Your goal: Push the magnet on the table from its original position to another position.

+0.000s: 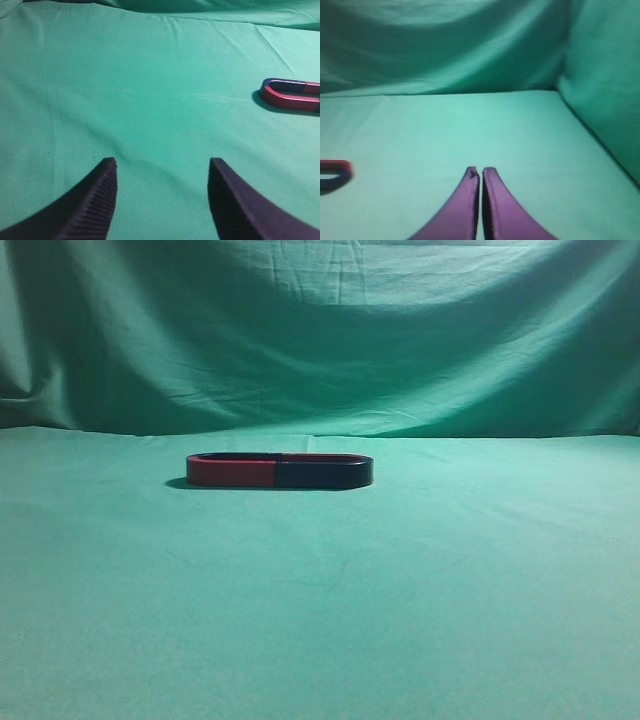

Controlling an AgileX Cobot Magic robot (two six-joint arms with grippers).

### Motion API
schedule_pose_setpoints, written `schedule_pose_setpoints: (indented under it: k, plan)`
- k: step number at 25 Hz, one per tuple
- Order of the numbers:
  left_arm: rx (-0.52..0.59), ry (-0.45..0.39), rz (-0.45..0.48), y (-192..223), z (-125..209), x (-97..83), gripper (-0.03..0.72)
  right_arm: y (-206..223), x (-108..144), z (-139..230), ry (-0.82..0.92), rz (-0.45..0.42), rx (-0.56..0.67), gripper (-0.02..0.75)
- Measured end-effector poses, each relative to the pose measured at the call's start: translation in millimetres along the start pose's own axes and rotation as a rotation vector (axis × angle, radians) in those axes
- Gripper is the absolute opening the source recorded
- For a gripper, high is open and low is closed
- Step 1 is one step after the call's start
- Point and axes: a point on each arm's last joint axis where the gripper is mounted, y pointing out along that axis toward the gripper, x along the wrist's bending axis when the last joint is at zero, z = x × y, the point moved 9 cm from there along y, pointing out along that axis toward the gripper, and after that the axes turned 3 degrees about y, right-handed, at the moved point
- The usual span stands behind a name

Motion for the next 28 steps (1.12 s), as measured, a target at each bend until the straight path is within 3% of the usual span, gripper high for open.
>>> schedule_pose_setpoints:
  k: [4, 10, 19, 28]
  plan:
    - [0.000, 0.000, 0.000, 0, 0, 0.0, 0.372, 8, -12, 33, 0.012, 0.079, 0.004, 0.000]
    - [0.000, 0.000, 0.000, 0, 0, 0.0, 0.372, 22, -12, 71, 0.013, 0.068, 0.018, 0.000]
    - [0.000, 0.000, 0.000, 0, 0, 0.0, 0.372, 21, -13, 92, 0.051, 0.076, 0.114, 0.000]
    - [0.000, 0.000, 0.000, 0, 0, 0.0, 0.372, 21, -13, 93, 0.051, 0.077, 0.120, 0.000]
